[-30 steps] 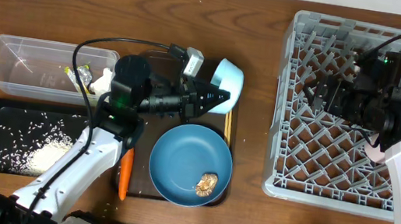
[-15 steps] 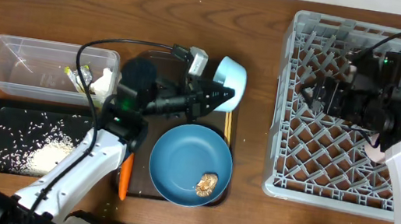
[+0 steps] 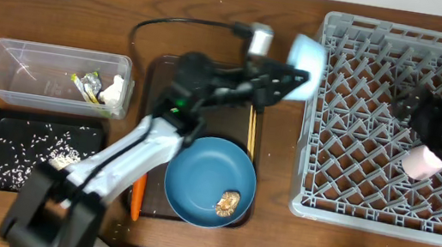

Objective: Sort waste into correct bins and load items into the dishwasher rack
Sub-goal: 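Grasp the blue bowl with the right gripper from the left gripper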

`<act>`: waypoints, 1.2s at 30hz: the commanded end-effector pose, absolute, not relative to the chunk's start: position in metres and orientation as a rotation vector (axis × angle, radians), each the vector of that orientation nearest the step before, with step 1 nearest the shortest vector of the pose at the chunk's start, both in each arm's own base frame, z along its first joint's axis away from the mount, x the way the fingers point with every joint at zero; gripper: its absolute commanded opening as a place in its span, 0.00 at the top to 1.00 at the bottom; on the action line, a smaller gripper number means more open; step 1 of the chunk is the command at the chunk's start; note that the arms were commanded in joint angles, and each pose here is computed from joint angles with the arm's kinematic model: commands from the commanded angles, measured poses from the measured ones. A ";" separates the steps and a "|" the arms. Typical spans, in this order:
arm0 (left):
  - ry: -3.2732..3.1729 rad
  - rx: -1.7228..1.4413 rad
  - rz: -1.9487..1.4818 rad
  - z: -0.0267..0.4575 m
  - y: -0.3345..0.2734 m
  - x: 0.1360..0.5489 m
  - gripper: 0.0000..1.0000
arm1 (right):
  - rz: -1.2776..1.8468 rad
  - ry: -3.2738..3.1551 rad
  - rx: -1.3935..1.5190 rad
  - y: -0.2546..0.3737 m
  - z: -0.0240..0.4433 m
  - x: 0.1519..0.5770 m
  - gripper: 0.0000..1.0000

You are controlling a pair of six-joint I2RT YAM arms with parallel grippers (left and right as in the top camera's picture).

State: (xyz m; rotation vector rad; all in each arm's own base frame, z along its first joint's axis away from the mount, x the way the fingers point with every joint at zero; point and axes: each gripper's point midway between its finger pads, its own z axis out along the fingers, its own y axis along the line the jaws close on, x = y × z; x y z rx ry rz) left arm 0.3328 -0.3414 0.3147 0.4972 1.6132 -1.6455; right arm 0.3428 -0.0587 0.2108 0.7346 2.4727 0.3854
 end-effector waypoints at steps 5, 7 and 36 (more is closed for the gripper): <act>1.696 0.394 -1.899 0.282 -0.400 0.324 0.94 | 0.307 2.462 0.857 -0.086 0.208 0.331 0.04; 1.712 0.334 -1.950 0.271 -0.412 0.322 0.93 | 0.303 2.458 0.864 -0.088 0.208 0.331 0.04; 1.880 0.035 -2.146 0.213 -0.457 0.304 0.93 | 0.256 2.481 0.892 -0.092 0.204 0.324 0.04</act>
